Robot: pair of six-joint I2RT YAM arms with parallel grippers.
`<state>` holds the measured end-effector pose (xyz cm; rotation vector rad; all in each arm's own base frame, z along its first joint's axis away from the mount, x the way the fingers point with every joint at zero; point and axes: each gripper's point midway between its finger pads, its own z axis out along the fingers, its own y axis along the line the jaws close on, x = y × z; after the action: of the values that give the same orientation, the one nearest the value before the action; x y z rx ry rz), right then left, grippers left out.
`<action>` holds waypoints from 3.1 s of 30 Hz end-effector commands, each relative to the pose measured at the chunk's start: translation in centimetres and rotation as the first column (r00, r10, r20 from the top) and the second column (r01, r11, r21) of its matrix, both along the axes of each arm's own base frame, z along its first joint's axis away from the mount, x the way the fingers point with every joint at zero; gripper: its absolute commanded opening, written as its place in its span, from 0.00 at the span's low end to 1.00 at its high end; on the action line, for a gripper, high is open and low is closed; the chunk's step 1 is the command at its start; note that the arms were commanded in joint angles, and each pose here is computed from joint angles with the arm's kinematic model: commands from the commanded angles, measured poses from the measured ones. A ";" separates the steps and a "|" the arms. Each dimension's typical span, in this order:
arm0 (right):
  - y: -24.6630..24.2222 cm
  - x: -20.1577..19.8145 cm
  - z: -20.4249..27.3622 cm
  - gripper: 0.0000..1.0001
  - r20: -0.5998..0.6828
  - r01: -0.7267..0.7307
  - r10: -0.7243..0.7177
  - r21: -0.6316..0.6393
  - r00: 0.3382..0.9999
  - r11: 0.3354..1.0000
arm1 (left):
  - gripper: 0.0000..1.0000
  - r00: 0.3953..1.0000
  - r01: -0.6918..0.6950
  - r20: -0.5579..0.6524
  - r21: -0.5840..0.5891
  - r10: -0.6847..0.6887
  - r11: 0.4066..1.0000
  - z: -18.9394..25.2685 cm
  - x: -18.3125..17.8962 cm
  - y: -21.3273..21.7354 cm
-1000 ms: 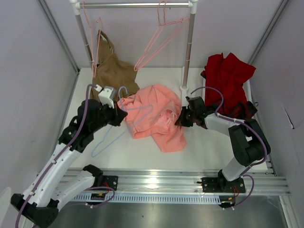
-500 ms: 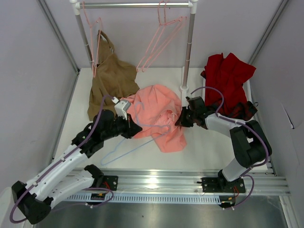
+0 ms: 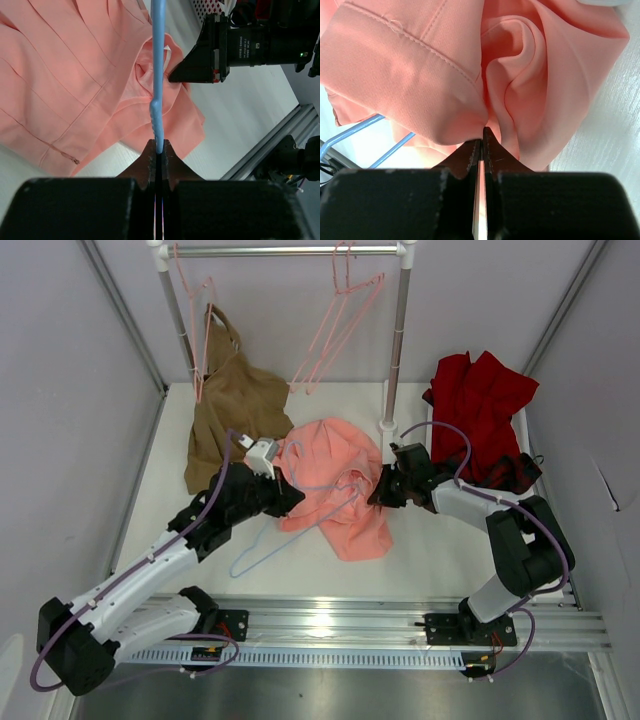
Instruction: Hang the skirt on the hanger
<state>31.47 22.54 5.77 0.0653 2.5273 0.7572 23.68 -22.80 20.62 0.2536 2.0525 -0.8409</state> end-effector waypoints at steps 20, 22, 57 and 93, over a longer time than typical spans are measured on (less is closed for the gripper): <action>0.7 0.7 2.4 0.00 0.056 -0.006 0.005 0.030 0.998 1.000 | 0.00 0.996 -0.005 0.084 -0.095 0.013 0.995 2.5 2.3 -1.9; 0.7 0.7 2.4 0.00 0.058 -0.010 0.008 0.030 0.998 0.999 | 0.00 0.997 -0.006 0.073 -0.095 0.013 0.995 1.9 2.3 -1.9; -2.8 -0.7 3.7 0.54 0.074 0.098 -0.092 -0.088 0.993 0.991 | 0.00 0.989 0.122 0.098 -0.145 -0.109 0.982 -5.1 1.8 -4.3; -2.8 2.2 4.0 0.01 0.106 0.167 -0.156 -0.100 0.982 0.981 | 0.00 0.949 0.305 0.139 -0.163 -0.284 0.938 -3.7 -0.8 -5.7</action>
<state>32.00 18.64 7.24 0.2299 2.5137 0.5073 23.57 -27.97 15.13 0.4283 1.9173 -1.1242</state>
